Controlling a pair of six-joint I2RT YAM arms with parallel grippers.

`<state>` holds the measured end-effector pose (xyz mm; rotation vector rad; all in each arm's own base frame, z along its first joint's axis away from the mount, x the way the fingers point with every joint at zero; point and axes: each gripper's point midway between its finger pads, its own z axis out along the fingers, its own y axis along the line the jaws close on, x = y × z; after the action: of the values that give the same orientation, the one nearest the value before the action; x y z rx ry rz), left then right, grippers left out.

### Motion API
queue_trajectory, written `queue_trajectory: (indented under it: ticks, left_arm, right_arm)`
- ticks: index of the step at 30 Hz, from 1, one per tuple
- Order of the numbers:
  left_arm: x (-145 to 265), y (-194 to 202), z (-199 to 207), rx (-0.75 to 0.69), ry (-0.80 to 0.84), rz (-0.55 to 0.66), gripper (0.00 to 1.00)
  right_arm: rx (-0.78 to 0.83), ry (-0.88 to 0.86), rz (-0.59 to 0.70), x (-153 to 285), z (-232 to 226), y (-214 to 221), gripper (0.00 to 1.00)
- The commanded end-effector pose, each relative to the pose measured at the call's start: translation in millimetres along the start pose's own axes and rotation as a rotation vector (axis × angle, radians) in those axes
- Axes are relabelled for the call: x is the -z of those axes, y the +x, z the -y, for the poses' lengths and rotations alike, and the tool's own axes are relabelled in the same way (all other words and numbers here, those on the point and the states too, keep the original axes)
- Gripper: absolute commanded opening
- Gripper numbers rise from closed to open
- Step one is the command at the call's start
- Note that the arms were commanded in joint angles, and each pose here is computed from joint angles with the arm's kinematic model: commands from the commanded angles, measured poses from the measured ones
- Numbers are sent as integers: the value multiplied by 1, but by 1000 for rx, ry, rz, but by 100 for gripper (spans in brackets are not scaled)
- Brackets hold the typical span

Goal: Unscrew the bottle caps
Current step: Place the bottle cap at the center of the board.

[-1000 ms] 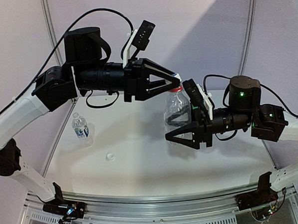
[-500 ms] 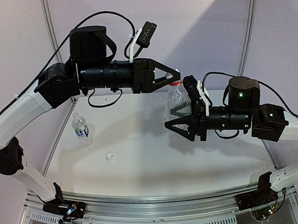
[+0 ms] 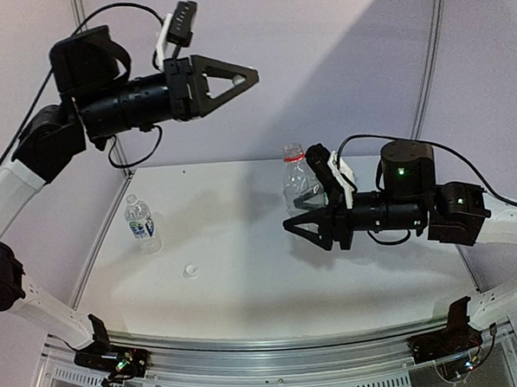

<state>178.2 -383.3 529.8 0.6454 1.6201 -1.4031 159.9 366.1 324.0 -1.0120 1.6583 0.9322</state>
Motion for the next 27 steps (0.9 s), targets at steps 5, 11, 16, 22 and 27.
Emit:
queue_trajectory:
  ticks: [5, 11, 16, 22, 27]
  left_arm:
    - [29, 3, -30, 42, -142, 14, 15]
    - [61, 52, -83, 79, -374, -75, 15]
    - [92, 106, -121, 136, -525, -159, 15]
    - [125, 160, -154, 219, -639, -203, 15]
    - [134, 202, -177, 274, -698, -273, 15]
  right_arm:
    - [-5, 35, -41, -5, 7, 13, 0]
    - [-12, 68, -57, 0, 12, 22, 0]
    - [-23, 102, -58, 10, 18, 28, 0]
    - [-39, 134, -68, 18, 23, 38, 0]
    - [-43, 147, -74, 17, 25, 39, 0]
